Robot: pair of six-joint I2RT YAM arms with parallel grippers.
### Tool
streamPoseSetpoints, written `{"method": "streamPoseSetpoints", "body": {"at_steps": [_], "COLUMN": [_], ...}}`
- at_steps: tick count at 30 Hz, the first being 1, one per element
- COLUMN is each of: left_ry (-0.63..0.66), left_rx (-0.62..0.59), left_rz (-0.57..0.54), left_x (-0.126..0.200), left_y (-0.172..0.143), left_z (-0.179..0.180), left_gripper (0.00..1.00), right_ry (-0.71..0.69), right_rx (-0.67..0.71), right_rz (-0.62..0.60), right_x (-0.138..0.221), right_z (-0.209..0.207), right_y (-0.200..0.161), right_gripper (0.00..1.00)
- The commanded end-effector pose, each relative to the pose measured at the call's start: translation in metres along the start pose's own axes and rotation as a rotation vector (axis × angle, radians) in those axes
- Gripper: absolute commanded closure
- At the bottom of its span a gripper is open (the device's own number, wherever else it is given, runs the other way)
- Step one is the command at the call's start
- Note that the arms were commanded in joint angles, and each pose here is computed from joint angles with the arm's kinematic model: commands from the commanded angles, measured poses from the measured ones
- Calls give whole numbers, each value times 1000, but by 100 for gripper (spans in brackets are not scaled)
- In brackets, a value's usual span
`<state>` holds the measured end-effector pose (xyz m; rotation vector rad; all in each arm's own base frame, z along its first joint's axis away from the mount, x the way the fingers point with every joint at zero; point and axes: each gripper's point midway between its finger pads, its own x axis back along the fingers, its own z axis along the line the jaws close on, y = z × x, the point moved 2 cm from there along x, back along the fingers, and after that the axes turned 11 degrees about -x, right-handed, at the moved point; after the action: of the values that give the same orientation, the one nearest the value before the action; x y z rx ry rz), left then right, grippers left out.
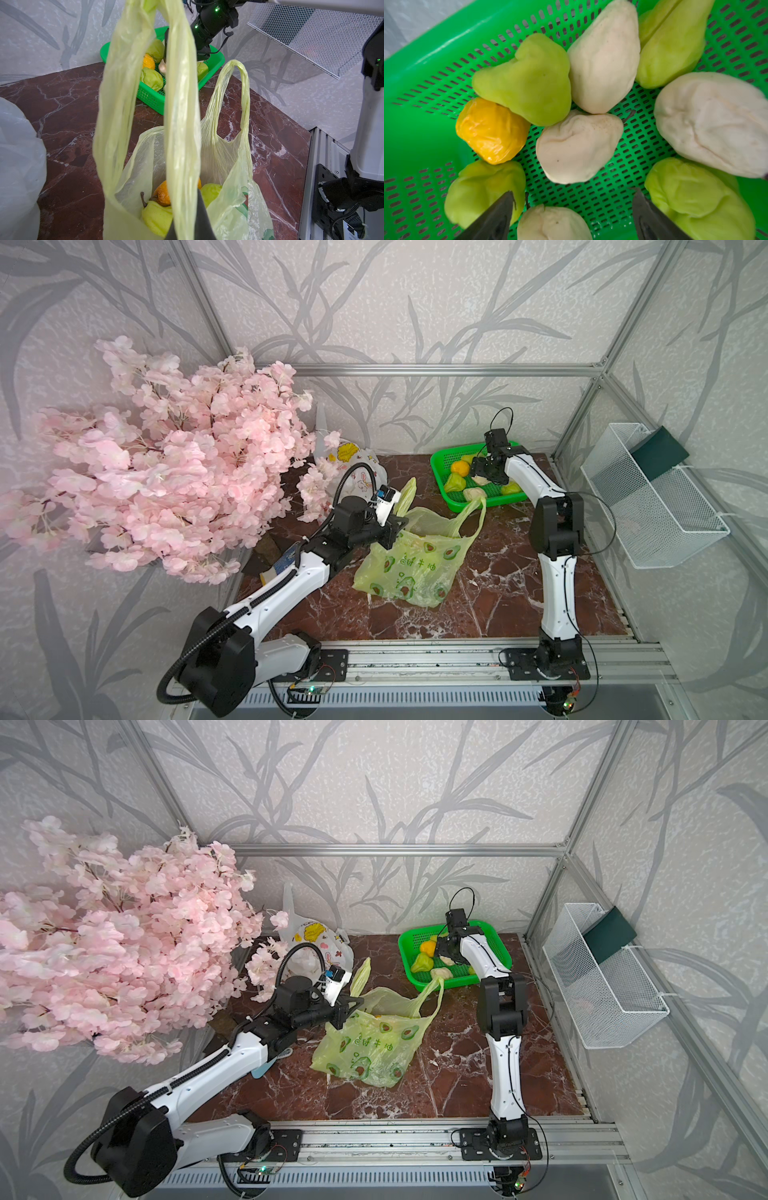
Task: Place the pears into plastic bags & tie knots
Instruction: Pick up the pear from the basket.
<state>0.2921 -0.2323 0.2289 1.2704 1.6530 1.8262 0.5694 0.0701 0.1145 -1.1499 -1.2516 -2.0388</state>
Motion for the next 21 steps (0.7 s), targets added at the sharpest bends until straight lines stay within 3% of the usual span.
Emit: {"method": "streamPoseSetpoints", "body": {"at_steps": [1,6,8,10,13,21], "left_ry": [-9,3,4,4,5,17], "left_rx": [-15,-14,-13,-13,-13,-24], "left_rz": [-31,-26,-23,-23,-20,-30], "left_x": [5,7,7,8,8,8], "left_y": [9,7,6,7,6,12], "left_z": [-2,-1,-1,-2,-1,1], "left_gripper": [100,100,100,100,100,100], "right_ry": [-20,-123,-127,-128,-123,-10], "right_rx": [-46,-46,-37,-19,31,131], "right_rz": [-21,13,16,10,-35,-139], "right_x": [-14,-45,-49,-43,-18,90], "right_z": [3,-10,-11,-11,-5,12], "right_y": [8,2,2,5,14,25], "right_gripper": [12,17,23,38,57,65]}}
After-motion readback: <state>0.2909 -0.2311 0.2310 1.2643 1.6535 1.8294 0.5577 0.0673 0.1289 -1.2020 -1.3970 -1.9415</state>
